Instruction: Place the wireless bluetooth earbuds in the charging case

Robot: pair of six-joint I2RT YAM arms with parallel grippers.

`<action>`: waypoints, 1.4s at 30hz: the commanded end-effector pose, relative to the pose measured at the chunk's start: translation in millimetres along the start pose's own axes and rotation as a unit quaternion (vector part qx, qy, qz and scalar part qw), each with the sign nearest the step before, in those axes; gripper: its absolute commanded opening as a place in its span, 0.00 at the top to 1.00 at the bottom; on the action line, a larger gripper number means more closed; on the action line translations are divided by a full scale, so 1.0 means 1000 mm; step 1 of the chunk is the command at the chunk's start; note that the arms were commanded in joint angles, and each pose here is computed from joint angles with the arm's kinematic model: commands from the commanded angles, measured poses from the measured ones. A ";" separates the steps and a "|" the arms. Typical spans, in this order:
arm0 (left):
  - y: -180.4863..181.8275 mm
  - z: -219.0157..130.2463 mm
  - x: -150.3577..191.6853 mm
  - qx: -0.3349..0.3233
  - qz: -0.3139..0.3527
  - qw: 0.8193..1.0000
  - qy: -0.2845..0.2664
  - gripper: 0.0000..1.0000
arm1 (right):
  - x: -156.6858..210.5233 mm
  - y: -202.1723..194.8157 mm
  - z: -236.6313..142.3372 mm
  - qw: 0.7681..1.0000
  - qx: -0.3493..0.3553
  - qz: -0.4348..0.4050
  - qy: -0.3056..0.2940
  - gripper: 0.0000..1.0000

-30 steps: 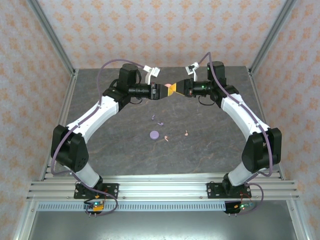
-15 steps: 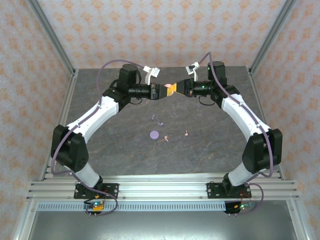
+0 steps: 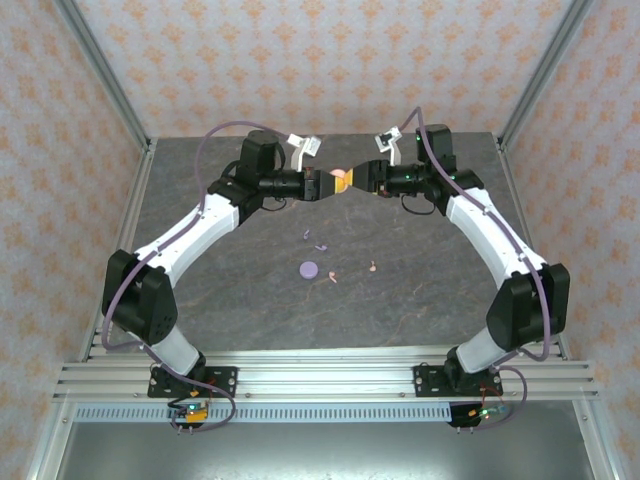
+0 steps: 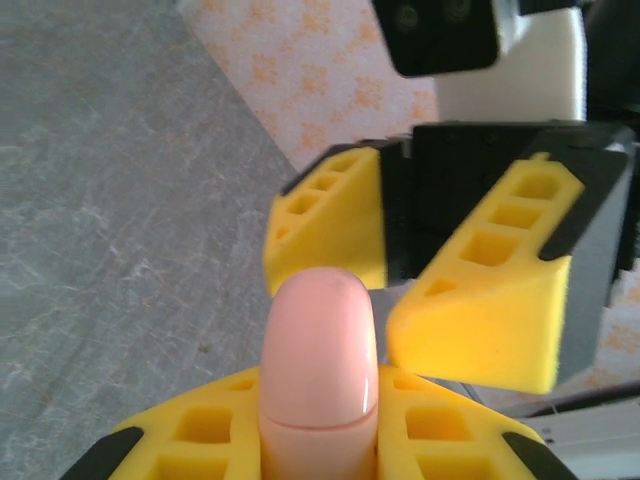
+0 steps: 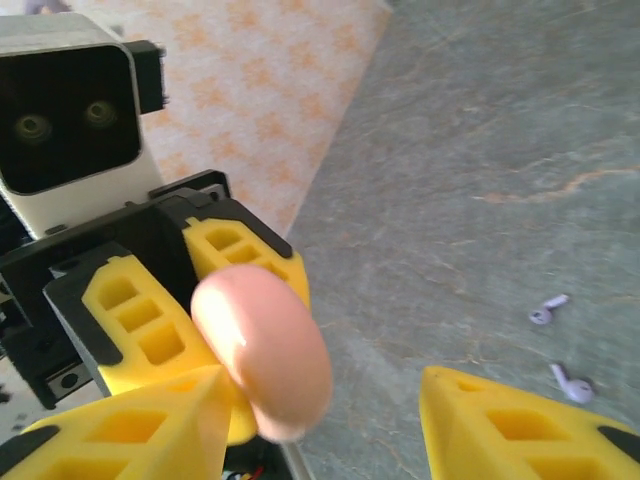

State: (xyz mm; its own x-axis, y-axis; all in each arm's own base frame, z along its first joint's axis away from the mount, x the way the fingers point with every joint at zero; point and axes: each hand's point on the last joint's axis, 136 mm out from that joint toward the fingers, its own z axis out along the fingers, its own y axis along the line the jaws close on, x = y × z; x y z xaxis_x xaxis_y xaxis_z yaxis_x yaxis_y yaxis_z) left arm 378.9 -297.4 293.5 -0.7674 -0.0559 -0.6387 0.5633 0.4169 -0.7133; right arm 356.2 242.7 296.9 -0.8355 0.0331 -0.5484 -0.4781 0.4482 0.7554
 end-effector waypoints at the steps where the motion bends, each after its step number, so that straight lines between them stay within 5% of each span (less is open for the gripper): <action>1: -0.012 -0.016 -0.018 -0.021 0.062 0.996 -0.057 0.89 | -0.001 0.004 -0.021 0.996 0.077 -0.027 -0.016 0.46; 6: -0.027 -0.029 -0.017 -0.031 0.182 0.975 -0.120 0.90 | 0.002 0.012 -0.034 0.994 0.097 -0.046 -0.021 0.44; 10: -0.028 -0.032 -0.005 -0.056 0.251 0.960 -0.112 0.91 | 0.006 0.024 -0.040 0.995 0.082 -0.056 -0.017 0.43; 19: -0.053 -0.027 0.010 0.029 0.293 0.951 -0.093 0.90 | 0.018 0.050 -0.042 0.996 0.044 -0.079 0.000 0.42; 32: -0.062 -0.017 0.028 0.036 0.329 0.941 -0.072 0.91 | 0.026 0.063 -0.034 0.996 0.015 -0.090 0.016 0.38; 42: -0.071 -0.017 0.035 0.054 0.334 0.939 -0.062 0.90 | 0.020 0.043 -0.031 0.995 0.064 -0.079 0.008 0.38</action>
State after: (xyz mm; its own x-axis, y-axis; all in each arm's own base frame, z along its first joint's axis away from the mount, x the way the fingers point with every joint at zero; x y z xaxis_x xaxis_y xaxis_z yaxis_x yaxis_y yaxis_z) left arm 321.9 -308.9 317.1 -0.2419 0.0764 -0.9673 0.9124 0.3571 -0.2000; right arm 302.1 237.1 324.2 -0.7797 -0.0674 -0.6225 -0.5606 0.5178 0.6462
